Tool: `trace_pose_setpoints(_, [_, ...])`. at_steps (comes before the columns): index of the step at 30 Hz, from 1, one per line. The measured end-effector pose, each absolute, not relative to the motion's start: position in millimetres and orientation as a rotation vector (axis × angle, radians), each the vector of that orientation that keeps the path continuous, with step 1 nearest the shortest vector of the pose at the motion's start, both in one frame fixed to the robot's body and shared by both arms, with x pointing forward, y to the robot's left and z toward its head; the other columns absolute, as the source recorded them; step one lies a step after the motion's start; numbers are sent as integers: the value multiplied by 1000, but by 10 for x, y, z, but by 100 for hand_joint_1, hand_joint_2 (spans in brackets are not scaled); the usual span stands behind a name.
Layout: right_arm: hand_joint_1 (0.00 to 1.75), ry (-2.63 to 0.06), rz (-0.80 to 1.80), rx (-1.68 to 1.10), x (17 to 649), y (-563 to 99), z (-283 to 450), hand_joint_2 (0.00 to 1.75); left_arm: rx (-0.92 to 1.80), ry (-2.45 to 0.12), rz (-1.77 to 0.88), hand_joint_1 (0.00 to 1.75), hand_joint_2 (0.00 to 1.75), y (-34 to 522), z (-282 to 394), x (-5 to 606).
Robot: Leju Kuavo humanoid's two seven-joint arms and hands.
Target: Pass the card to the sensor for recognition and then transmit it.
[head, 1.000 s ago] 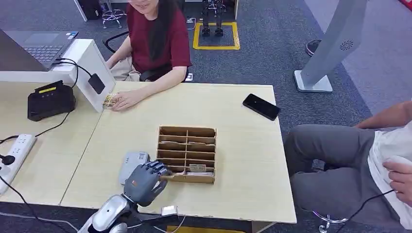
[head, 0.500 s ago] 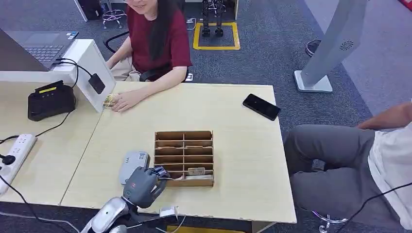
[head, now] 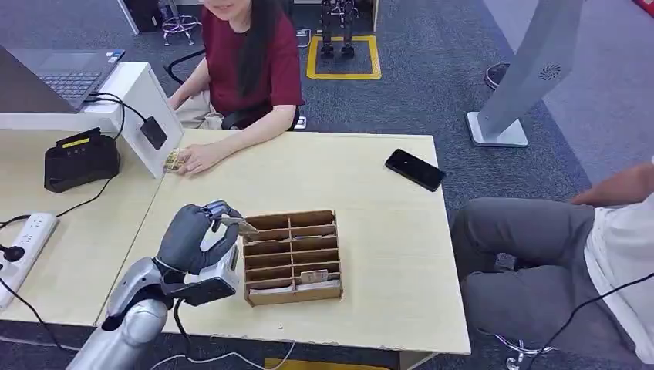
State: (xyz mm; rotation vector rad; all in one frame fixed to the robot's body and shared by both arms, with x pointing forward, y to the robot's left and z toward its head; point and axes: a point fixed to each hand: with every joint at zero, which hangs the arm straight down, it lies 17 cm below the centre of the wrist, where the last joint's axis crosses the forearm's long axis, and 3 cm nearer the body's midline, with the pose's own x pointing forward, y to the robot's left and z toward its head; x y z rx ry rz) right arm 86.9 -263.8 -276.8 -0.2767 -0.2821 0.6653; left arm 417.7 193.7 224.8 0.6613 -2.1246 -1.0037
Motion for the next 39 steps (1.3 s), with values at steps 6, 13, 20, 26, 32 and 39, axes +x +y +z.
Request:
trace_pose_setpoints(6, [0, -283, 662, -274, 871, -2608, -2766, 175, 749, -2132, -967, 175, 175, 2095, 2418, 4293])
trace_pose_setpoints(13, [0, -273, 661, -277, 865, -2596, -2766, 175, 915, -2115, -935, 175, 175, 2289, 2568, 4436])
trace_pose_setpoints(20, [0, -284, 672, -272, 884, -2568, -2762, 175, 1282, -2005, -872, 175, 175, 2626, 2734, 4854])
trace_pose_setpoints(26, [0, -282, 676, -259, 903, -2517, -2760, 175, 1443, -1893, -855, 175, 175, 2903, 2829, 5385])
trace_pose_setpoints(32, [0, -281, 688, -253, 899, -2502, -2761, 175, 1465, -1829, -833, 175, 175, 3098, 2874, 5664])
trace_pose_setpoints(39, [0, -274, 698, -255, 891, -2504, -2763, 175, 1456, -1793, -828, 175, 175, 3172, 2766, 5724])
